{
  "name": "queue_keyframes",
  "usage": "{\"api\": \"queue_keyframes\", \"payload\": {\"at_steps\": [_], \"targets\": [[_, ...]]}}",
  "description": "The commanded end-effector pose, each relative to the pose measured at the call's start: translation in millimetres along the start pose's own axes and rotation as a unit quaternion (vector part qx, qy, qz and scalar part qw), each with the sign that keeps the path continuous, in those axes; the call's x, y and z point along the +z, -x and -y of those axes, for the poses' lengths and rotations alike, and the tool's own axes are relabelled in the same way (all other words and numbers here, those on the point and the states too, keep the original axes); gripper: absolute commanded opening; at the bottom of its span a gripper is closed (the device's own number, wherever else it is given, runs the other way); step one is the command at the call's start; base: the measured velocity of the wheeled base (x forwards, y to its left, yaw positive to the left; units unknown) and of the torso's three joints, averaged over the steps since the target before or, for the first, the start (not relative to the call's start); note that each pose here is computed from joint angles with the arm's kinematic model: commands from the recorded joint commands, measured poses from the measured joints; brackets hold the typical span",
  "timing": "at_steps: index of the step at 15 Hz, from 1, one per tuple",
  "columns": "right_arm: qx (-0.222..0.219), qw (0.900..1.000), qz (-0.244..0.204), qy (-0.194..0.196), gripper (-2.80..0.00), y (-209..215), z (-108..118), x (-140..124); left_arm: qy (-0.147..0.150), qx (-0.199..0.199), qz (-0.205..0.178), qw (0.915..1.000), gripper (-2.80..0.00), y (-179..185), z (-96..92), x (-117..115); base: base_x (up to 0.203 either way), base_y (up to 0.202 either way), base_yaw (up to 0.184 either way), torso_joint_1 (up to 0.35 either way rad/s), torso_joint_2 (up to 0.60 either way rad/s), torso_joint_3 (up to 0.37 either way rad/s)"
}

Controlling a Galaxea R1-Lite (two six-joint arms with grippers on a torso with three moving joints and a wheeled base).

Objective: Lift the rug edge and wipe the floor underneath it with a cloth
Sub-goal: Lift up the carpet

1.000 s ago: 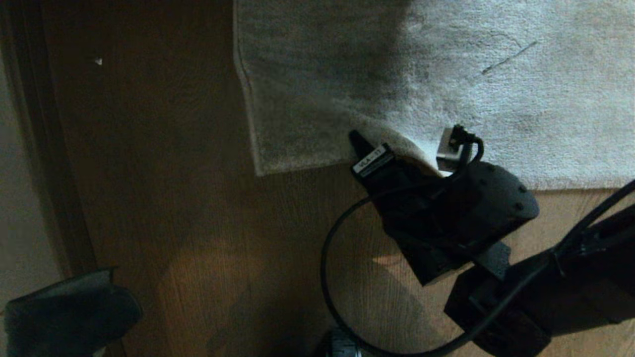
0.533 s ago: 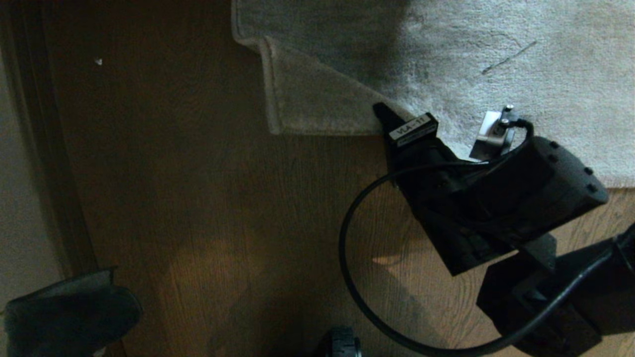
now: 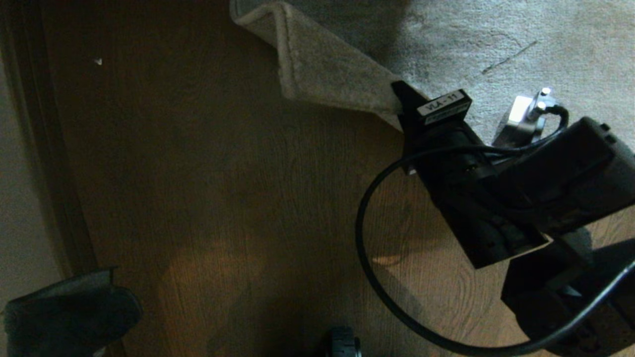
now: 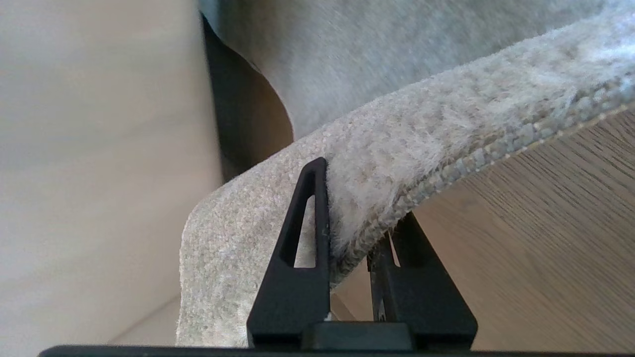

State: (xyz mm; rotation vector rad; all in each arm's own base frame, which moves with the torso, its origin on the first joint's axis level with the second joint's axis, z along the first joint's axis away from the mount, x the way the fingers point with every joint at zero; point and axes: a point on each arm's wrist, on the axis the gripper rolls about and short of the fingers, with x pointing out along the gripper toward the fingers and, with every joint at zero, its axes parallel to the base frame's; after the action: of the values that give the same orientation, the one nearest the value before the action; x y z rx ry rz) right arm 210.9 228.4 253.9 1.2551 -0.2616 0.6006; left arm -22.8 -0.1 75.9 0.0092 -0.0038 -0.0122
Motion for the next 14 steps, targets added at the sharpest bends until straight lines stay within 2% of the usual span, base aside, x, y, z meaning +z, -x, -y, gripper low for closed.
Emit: {"api": "queue_keyframes", "payload": {"at_steps": [1,6,9,14], "targets": [[0.03,0.999,0.024,-0.022,-2.8,2.0,-15.2,12.5,0.0,0.0,0.0,1.0,-2.8,0.0,0.0,0.0,0.0,0.0,0.0,0.0,0.0,0.0],[0.041,0.998,0.035,-0.028,-2.8,3.7,-24.6,23.0,0.0,-0.002,0.001,1.0,-2.8,0.0,0.1,0.1,0.0,0.0,0.0,0.0,0.0,0.0],[0.052,0.997,0.041,-0.047,-2.8,6.8,-32.6,31.3,0.0,-0.001,0.0,1.0,-2.8,0.0,0.0,0.0,0.0,0.0,0.0,0.0,0.0,0.0],[0.049,0.997,0.041,-0.044,-2.8,6.3,-29.7,32.0,-0.002,-0.003,0.001,1.0,-2.8,0.1,0.1,0.3,0.0,0.0,0.0,0.0,0.0,0.0]]}}
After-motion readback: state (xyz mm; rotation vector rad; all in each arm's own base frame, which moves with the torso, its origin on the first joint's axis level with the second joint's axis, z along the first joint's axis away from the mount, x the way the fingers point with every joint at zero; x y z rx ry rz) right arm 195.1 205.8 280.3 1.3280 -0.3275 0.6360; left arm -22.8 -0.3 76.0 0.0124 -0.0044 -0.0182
